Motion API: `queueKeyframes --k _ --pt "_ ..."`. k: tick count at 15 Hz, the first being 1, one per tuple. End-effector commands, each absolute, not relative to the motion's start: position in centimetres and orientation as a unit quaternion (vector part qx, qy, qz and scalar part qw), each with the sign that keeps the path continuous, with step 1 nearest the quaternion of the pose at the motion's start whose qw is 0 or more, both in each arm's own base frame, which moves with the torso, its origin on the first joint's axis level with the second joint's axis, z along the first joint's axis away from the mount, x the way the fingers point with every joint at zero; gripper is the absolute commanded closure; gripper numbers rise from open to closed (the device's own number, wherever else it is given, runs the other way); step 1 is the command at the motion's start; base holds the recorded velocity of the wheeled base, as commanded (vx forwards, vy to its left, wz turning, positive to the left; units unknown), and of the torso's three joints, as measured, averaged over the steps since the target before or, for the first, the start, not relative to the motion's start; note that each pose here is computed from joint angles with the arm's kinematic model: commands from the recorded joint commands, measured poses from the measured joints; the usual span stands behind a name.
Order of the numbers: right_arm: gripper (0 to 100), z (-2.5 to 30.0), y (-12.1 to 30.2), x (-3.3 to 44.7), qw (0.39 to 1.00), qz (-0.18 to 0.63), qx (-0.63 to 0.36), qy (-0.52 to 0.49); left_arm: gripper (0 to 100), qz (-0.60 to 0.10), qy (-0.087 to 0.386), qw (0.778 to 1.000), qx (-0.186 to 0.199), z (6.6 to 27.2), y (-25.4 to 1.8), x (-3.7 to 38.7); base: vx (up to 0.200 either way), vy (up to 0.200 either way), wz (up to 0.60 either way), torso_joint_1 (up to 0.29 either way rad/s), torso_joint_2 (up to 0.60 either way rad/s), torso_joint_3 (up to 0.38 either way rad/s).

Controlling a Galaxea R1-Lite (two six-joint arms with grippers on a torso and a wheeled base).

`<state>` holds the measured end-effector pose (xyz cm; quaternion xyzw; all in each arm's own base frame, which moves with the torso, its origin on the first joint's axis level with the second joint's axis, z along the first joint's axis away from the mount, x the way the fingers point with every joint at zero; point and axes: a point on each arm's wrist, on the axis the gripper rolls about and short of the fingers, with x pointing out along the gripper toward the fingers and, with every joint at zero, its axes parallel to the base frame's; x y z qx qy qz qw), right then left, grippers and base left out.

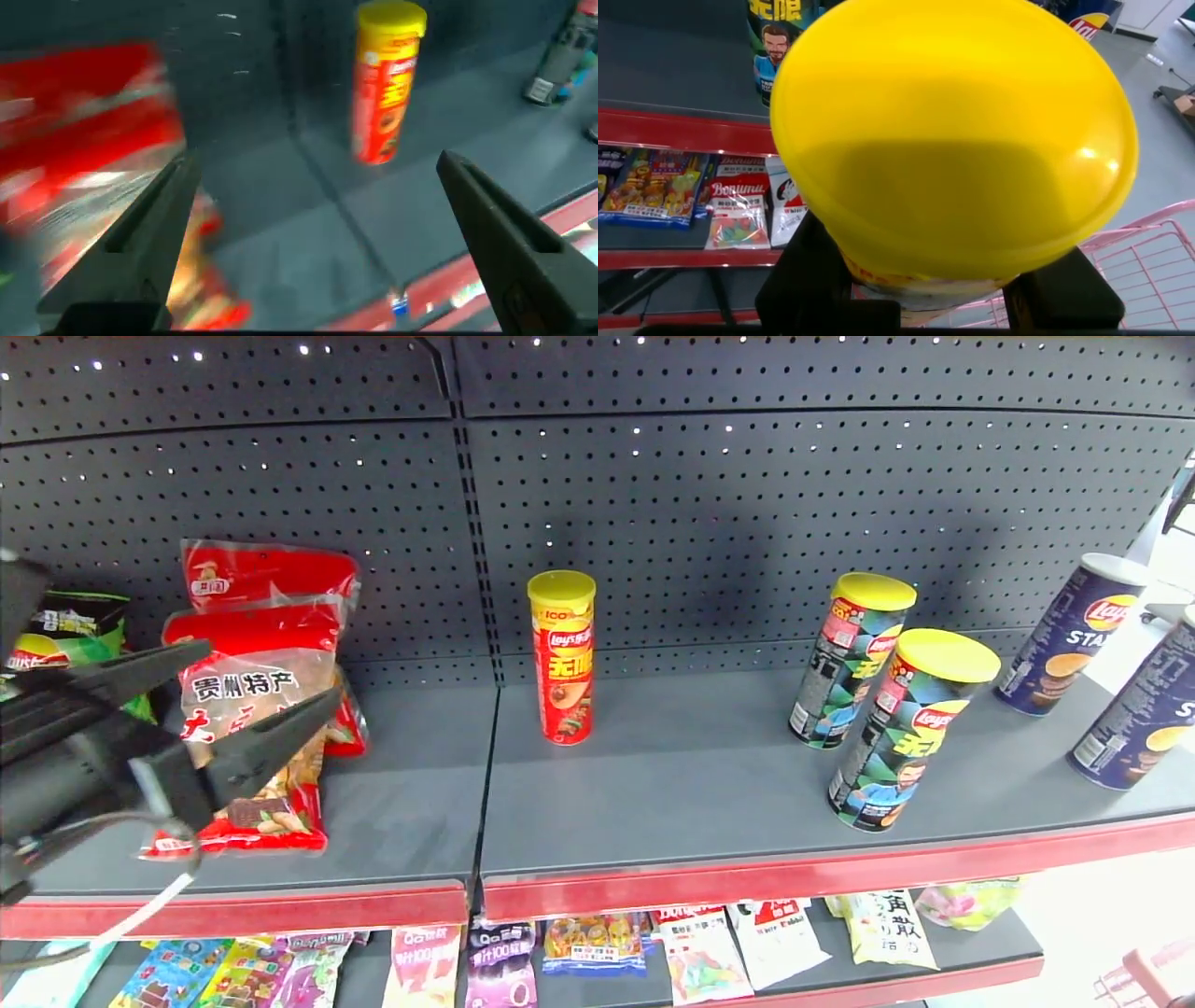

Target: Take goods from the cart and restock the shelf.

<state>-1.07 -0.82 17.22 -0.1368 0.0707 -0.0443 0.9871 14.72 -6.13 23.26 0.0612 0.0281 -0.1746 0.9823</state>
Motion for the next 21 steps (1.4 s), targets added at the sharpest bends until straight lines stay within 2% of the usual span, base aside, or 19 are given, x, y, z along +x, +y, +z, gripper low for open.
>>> queueKeyframes --k 1,2,5,6,9,13,14,16,21 --pt "100 17.2 -0.8 -1.0 0.987 -0.046 -0.138 0.073 0 -0.259 0.094 0.960 0.052 19.5 -7.6 22.9 0.000 0.000 0.00 0.000 0.00 0.000" --pt "100 17.2 -0.8 -1.0 0.987 -0.046 -0.138 0.074 0 -0.298 0.095 0.949 0.046 19.4 -7.8 23.9 0.000 0.000 0.00 0.000 0.00 0.000" --pt "100 17.5 -0.8 -0.7 0.986 -0.046 -0.143 0.078 0 -0.348 0.088 0.933 0.041 19.2 -7.8 27.9 0.000 0.000 0.00 0.000 0.00 0.000" --pt "100 17.6 -0.8 -0.7 0.985 -0.047 -0.149 0.079 0 -0.373 0.065 0.924 0.058 18.9 -8.3 29.7 0.000 0.000 0.00 0.000 0.00 0.000" --pt "100 17.5 -0.8 -0.8 0.984 -0.062 -0.150 0.078 0 -0.416 0.033 0.907 0.062 18.1 -9.1 32.1 0.000 0.000 0.00 0.000 0.00 0.000" --pt "100 17.5 -0.8 -0.6 0.983 -0.063 -0.151 0.083 0 -0.427 0.033 0.902 0.060 17.6 -9.4 33.3 0.000 0.000 0.00 0.000 0.00 0.000" --pt "100 17.4 -0.8 -0.6 0.983 -0.063 -0.151 0.085 0 -0.430 0.031 0.900 0.062 17.0 -9.8 34.5 0.000 0.000 0.00 0.000 0.00 0.000" --pt "100 17.2 -0.8 -0.6 0.982 -0.064 -0.152 0.088 0 -0.430 0.003 0.901 0.067 16.4 -10.2 35.9 0.000 0.000 0.00 0.000 0.00 0.000" --pt "100 17.2 -0.8 -0.6 0.983 -0.065 -0.151 0.087 0 -0.445 -0.004 0.893 0.067 15.9 -11.8 36.5 0.000 0.000 0.00 0.000 0.00 0.000"
